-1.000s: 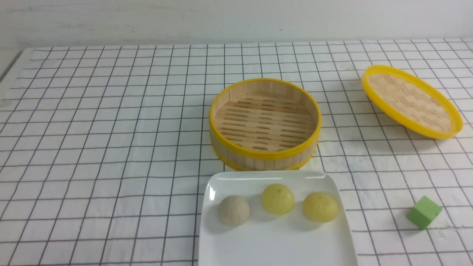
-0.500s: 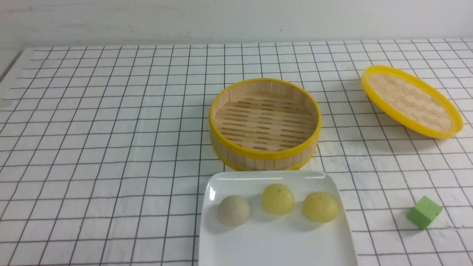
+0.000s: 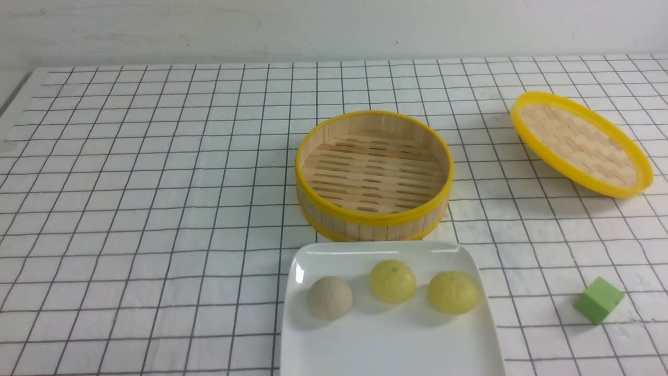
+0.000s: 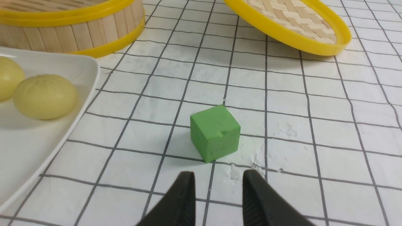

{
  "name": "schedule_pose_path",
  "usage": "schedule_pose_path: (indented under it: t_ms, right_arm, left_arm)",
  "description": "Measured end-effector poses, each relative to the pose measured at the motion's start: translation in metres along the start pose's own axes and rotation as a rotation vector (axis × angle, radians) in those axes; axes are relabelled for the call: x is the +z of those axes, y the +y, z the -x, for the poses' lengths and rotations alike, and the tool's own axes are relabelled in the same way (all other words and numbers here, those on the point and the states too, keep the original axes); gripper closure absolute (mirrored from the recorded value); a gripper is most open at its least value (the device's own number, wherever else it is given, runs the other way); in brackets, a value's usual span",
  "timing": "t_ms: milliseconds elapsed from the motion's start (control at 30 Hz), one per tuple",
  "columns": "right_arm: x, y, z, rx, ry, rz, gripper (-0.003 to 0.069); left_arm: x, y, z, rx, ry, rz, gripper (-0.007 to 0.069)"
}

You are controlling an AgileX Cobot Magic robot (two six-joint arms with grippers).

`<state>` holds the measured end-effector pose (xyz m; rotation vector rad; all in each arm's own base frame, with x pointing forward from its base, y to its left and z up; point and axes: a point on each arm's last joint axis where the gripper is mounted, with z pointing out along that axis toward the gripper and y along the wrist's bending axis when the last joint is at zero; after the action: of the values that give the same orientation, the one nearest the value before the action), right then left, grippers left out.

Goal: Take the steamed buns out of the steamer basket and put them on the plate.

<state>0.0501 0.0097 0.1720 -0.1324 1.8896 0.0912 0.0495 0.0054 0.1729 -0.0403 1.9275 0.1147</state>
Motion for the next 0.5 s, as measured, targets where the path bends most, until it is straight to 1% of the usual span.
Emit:
schedule_pose_path:
  t_ms: [500]
  right_arm:
    - [0.0000, -0.0013, -0.0002, -0.032, 0.002, -0.015, 0.0420]
  left_arm:
    - [0.0000, 0.0005, -0.0003, 0.012, 0.003, 0.006, 0.0211]
